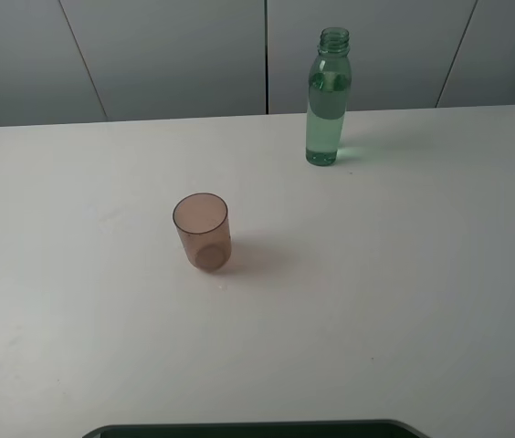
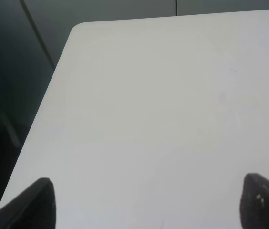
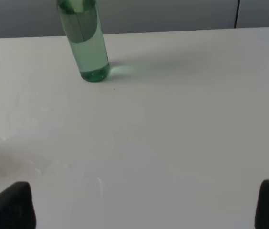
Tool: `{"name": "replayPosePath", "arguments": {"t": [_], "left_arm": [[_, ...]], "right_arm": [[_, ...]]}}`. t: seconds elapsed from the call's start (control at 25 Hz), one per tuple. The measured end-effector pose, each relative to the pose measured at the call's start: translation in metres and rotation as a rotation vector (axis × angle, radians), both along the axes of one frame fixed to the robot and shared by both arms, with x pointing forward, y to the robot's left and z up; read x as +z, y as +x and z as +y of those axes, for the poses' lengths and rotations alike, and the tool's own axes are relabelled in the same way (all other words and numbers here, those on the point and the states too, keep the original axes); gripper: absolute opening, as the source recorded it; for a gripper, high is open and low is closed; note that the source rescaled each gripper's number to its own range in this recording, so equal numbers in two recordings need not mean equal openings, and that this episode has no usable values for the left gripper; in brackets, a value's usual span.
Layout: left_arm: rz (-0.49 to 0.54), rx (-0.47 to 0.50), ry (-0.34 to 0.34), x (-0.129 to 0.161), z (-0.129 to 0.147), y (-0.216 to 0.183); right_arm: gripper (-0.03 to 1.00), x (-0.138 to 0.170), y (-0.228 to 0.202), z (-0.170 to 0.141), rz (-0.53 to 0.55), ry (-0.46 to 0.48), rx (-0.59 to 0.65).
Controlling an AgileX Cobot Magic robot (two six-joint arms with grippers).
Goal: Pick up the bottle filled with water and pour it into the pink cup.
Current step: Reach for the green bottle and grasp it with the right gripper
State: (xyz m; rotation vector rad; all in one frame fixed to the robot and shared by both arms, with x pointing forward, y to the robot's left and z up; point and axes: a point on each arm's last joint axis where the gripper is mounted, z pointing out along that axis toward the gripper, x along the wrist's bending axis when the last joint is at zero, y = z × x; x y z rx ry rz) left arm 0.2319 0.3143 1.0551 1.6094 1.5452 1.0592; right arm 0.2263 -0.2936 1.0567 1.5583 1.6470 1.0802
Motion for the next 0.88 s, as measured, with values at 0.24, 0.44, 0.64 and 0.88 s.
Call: {"name": "replayPosePath", "arguments": {"t": [0.24, 0.44, 0.64, 0.88], "left_arm": [[0.0, 0.0, 0.0, 0.0, 0.0, 0.0], [0.0, 0.0, 0.0, 0.0, 0.0, 0.0], [0.0, 0.0, 0.0, 0.0, 0.0, 0.0], [0.0, 0.0, 0.0, 0.0, 0.0, 0.0]], "right_arm": [[1.0, 0.009, 0.004, 0.0, -0.113, 0.004, -0.003], [1.0, 0.023, 0.01, 0.003, -0.273, -0.007, 0.034], [1.0, 0.044, 0.03, 0.007, -0.408, 0.034, 0.051], [1.0, 0.055, 0.078, 0.011, -0.422, 0.016, 0.054]]}}
